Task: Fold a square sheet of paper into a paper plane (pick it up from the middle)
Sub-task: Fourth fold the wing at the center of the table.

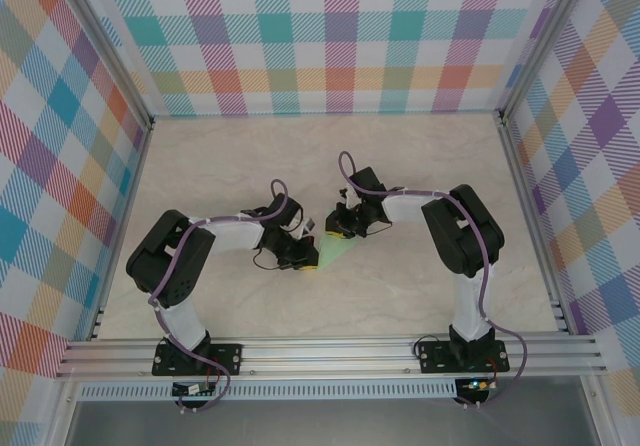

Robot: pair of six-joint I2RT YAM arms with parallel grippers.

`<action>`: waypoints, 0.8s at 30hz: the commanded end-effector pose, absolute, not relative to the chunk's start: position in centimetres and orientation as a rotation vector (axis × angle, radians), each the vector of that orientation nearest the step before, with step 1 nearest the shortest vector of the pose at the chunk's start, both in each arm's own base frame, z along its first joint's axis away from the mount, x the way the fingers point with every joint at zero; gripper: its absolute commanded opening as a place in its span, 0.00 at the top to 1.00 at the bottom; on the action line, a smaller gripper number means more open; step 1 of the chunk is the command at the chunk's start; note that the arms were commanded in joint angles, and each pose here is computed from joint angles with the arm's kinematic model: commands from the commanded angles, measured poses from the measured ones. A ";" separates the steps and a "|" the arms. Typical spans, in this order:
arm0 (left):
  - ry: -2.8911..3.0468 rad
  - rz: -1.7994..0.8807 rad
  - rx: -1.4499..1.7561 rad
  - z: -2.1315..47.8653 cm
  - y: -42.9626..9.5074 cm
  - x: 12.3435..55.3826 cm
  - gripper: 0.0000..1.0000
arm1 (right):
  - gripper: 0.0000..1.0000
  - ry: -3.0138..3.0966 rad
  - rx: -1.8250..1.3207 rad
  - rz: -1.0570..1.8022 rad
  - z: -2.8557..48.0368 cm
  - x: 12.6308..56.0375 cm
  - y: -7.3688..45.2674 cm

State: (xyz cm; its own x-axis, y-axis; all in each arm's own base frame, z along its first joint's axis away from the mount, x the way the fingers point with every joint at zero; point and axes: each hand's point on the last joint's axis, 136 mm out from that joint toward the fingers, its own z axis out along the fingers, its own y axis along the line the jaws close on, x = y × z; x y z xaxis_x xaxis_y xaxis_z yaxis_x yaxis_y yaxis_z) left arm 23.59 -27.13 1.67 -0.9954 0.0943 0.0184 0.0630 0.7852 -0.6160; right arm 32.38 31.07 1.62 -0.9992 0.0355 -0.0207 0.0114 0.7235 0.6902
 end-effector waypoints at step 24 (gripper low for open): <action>-2.877 0.539 -0.159 1.8 -23.2 17.7 0.86 | 0.84 3.083 0.141 0.861 -4.4 29.5 27.1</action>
